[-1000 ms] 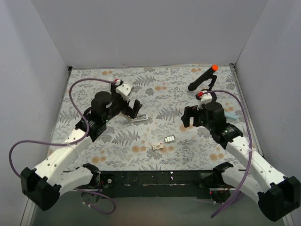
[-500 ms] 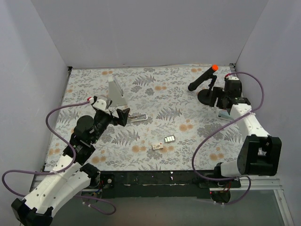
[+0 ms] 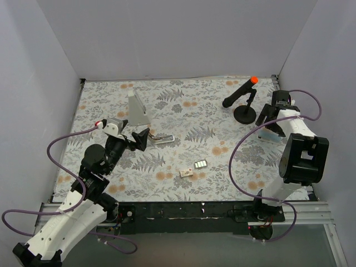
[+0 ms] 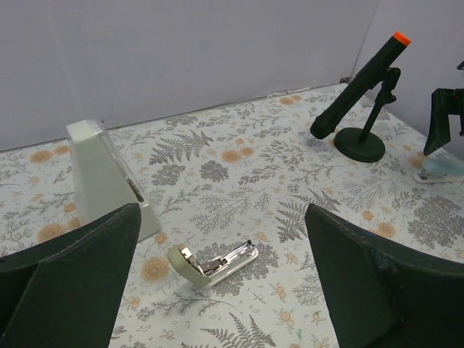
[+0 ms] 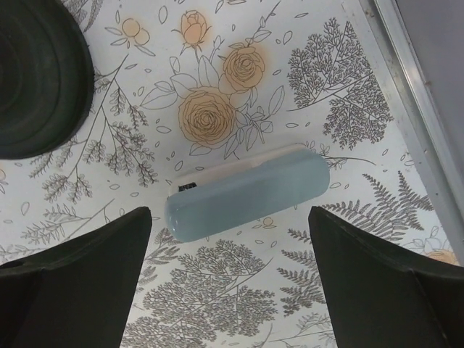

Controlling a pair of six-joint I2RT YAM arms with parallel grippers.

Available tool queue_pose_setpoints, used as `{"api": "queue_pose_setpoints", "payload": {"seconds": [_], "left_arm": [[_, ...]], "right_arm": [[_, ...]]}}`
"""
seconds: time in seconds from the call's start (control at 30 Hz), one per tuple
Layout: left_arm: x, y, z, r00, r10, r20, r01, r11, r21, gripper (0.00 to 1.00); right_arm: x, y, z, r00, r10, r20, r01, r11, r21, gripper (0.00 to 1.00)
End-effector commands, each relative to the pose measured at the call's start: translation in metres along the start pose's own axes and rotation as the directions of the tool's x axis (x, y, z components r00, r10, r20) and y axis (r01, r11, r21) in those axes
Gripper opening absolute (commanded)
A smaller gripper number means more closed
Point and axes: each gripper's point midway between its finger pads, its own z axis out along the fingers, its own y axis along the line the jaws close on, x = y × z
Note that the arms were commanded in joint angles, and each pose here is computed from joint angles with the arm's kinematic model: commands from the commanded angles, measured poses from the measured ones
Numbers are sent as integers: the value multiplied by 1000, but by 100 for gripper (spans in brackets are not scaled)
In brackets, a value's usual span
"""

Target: Load the staples into the stapler

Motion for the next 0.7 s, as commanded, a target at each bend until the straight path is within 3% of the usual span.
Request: {"api": "queue_pose_setpoints", "payload": {"seconds": [0.0, 0.23, 0.67], "left_arm": [[-5, 2, -2, 1000, 3, 28, -3, 1000, -7, 98], [-3, -4, -2, 1000, 3, 24, -3, 1000, 17, 98], [1, -5, 0, 1000, 7, 11, -7, 1000, 27, 98]], "right_arm": [[-8, -9, -3, 977, 206, 62, -211, 974, 78, 97], [5, -12, 10, 950, 308, 48, -312, 941, 132, 93], [20, 2, 27, 953, 304, -14, -302, 949, 85, 86]]}}
